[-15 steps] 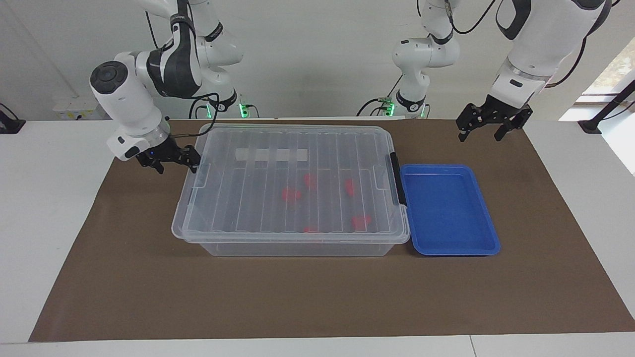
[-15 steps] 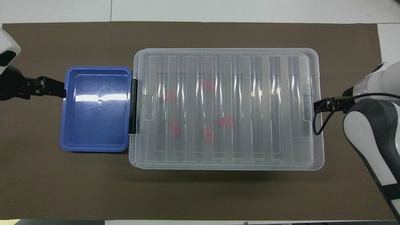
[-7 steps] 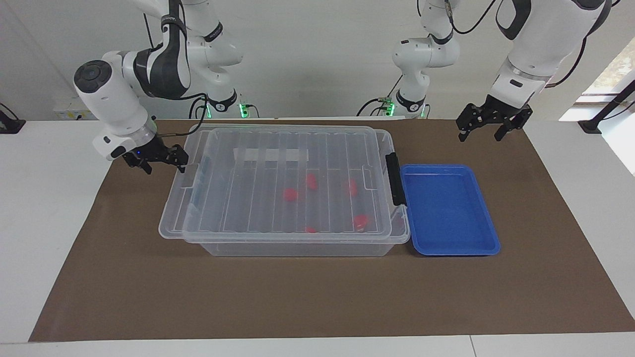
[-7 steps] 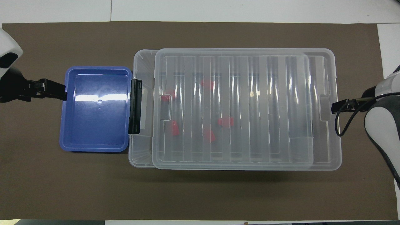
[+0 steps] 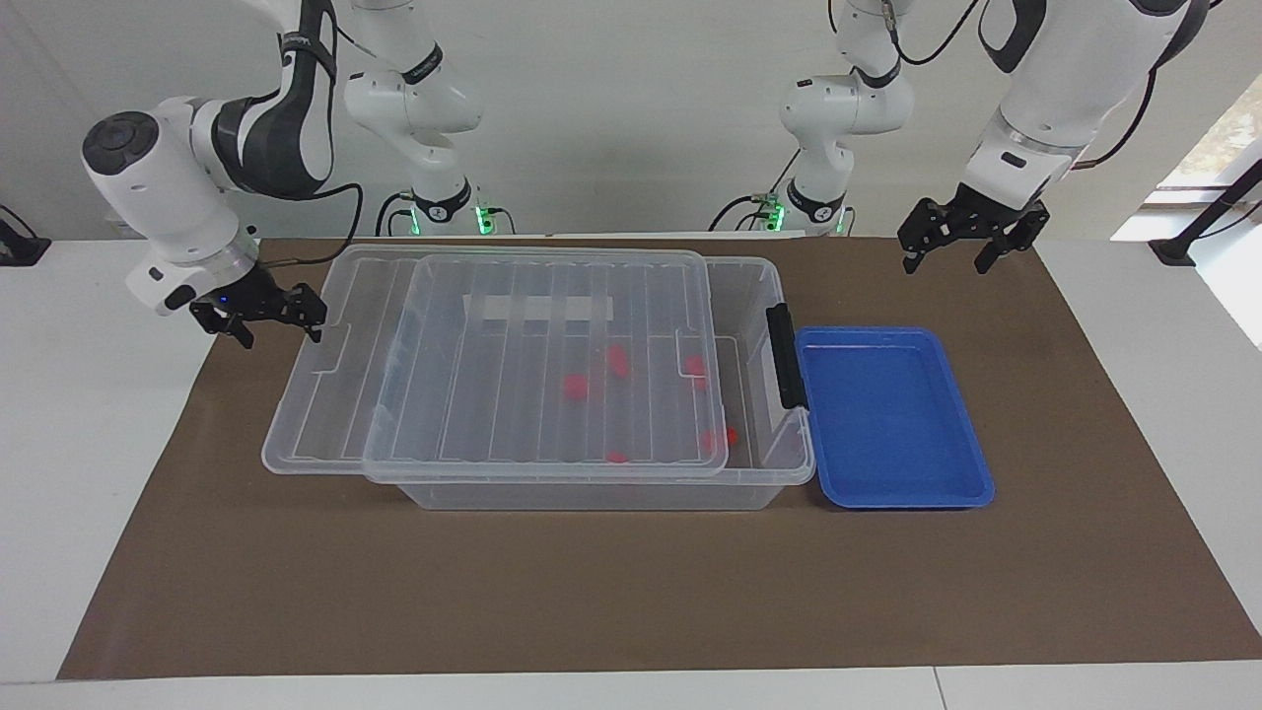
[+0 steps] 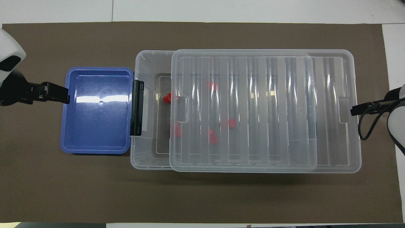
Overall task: Place red block in blue tray from box
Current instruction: 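Reach the left gripper into the opened box toward a red block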
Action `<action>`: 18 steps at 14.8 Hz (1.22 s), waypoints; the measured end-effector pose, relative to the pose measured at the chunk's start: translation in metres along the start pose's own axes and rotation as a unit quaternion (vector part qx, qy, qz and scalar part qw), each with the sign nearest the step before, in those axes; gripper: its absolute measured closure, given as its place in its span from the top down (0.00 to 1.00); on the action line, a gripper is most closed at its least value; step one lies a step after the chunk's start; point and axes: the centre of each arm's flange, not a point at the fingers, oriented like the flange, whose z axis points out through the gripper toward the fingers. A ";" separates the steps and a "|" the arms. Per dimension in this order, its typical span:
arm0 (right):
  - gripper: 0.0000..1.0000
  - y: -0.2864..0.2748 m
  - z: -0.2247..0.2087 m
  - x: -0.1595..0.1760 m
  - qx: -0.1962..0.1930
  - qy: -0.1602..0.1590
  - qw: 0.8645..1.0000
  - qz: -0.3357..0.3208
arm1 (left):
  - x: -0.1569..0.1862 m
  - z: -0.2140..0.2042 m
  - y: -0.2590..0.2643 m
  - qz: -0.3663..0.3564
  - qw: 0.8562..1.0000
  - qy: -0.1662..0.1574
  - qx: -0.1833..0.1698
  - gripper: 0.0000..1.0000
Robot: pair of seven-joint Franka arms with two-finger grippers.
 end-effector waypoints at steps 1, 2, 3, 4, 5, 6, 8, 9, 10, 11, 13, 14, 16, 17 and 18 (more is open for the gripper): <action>1.00 0.006 -0.001 -0.002 -0.003 0.001 1.000 -0.004 | 0.000 0.000 0.003 0.003 1.000 0.000 0.000 1.00; 1.00 0.013 -0.002 -0.003 -0.004 0.001 1.000 -0.007 | -0.001 0.000 0.010 0.009 1.000 0.000 0.000 1.00; 1.00 0.018 -0.003 -0.005 -0.006 0.002 1.000 -0.010 | -0.002 0.000 0.019 0.017 1.000 0.001 0.000 1.00; 1.00 0.024 -0.003 -0.007 -0.007 0.002 1.000 -0.012 | -0.003 -0.001 0.030 0.028 1.000 0.003 0.000 1.00; 1.00 0.028 -0.003 -0.008 -0.008 0.002 1.000 -0.014 | -0.004 -0.002 0.045 0.037 0.999 0.011 -0.001 1.00; 1.00 0.030 -0.003 -0.009 -0.008 0.001 1.000 -0.014 | -0.005 -0.002 0.060 0.042 0.999 0.020 -0.003 1.00; 1.00 0.033 -0.004 -0.010 -0.010 0.002 1.000 -0.017 | -0.009 0.004 0.098 0.047 0.998 0.034 -0.007 1.00; 1.00 0.034 -0.004 -0.009 -0.012 0.004 1.000 -0.018 | -0.013 0.009 0.118 0.049 0.998 0.038 -0.009 1.00; 1.00 0.034 -0.005 -0.009 -0.013 0.007 1.000 -0.019 | -0.018 0.015 0.137 0.049 0.998 0.039 -0.010 1.00; 1.00 0.035 -0.005 -0.009 -0.013 0.008 1.000 -0.019 | -0.023 0.021 0.154 0.045 0.998 0.039 -0.012 1.00; 1.00 0.034 -0.004 -0.008 -0.014 0.008 1.000 -0.019 | -0.030 0.032 0.181 0.037 0.998 0.046 -0.017 1.00; 1.00 0.034 -0.004 -0.008 -0.014 0.008 1.000 -0.019 | -0.032 0.040 0.189 0.031 0.998 0.050 -0.019 1.00; 1.00 0.034 -0.004 -0.008 -0.014 0.008 1.000 -0.019 | -0.034 0.065 0.199 0.022 0.998 0.047 -0.019 0.98; 1.00 0.034 -0.004 -0.008 -0.014 0.008 1.000 -0.019 | -0.036 0.081 0.202 0.019 0.999 0.044 -0.018 0.98; 1.00 0.034 -0.004 -0.008 -0.014 0.008 1.000 -0.019 | -0.036 0.095 0.205 0.016 0.999 0.041 -0.018 0.98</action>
